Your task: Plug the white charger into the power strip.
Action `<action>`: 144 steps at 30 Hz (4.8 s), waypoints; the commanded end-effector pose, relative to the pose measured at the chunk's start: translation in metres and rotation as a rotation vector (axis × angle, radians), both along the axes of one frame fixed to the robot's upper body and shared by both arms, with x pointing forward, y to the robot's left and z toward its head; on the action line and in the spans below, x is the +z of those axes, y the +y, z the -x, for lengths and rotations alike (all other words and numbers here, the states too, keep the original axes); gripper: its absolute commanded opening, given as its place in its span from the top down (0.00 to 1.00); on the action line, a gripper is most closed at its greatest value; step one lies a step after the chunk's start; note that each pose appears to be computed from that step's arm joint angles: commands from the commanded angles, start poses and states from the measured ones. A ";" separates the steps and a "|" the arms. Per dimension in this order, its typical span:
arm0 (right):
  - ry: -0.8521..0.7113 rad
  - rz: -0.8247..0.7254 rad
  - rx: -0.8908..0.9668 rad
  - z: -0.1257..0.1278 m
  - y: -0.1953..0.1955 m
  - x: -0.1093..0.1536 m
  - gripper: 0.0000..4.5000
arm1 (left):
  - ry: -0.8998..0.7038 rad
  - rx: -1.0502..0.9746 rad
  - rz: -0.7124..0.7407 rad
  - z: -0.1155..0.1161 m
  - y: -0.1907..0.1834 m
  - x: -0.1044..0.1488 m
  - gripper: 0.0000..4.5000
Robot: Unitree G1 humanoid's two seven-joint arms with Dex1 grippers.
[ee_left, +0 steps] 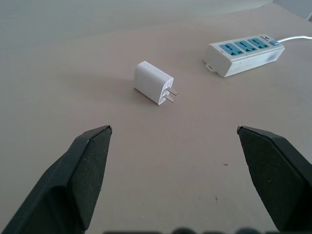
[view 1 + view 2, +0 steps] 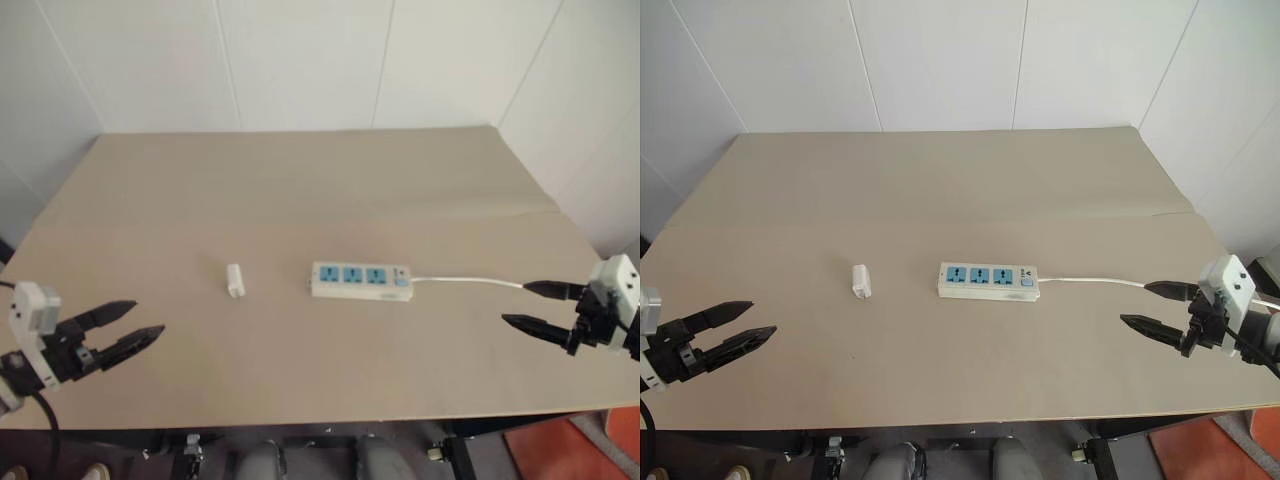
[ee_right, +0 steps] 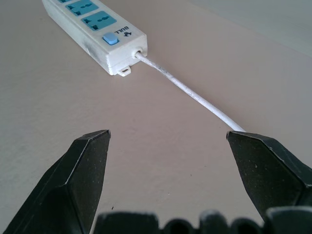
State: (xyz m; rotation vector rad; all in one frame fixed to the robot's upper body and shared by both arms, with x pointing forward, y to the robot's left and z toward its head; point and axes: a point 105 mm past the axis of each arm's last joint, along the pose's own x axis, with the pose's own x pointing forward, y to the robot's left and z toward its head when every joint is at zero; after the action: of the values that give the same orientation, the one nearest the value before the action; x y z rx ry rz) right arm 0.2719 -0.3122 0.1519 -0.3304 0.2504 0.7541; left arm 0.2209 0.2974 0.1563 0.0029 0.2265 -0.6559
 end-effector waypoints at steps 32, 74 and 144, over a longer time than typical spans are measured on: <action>-0.097 0.019 0.171 -0.030 0.035 0.016 0.01 | -0.047 -0.052 -0.025 -0.001 -0.017 -0.004 0.00; -0.030 0.055 0.467 -0.117 0.142 -0.023 0.01 | -0.050 -0.083 0.045 0.016 -0.044 -0.011 0.00; -0.078 -0.224 0.335 -0.104 0.153 -0.063 0.24 | -0.034 -0.132 0.045 0.003 -0.057 -0.018 0.00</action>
State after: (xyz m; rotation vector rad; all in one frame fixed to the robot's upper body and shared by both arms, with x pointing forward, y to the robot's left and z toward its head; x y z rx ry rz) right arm 0.3768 -0.1635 0.0858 -0.1907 0.0699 1.0784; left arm 0.2183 0.2436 0.1319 -0.0339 0.2079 -0.7786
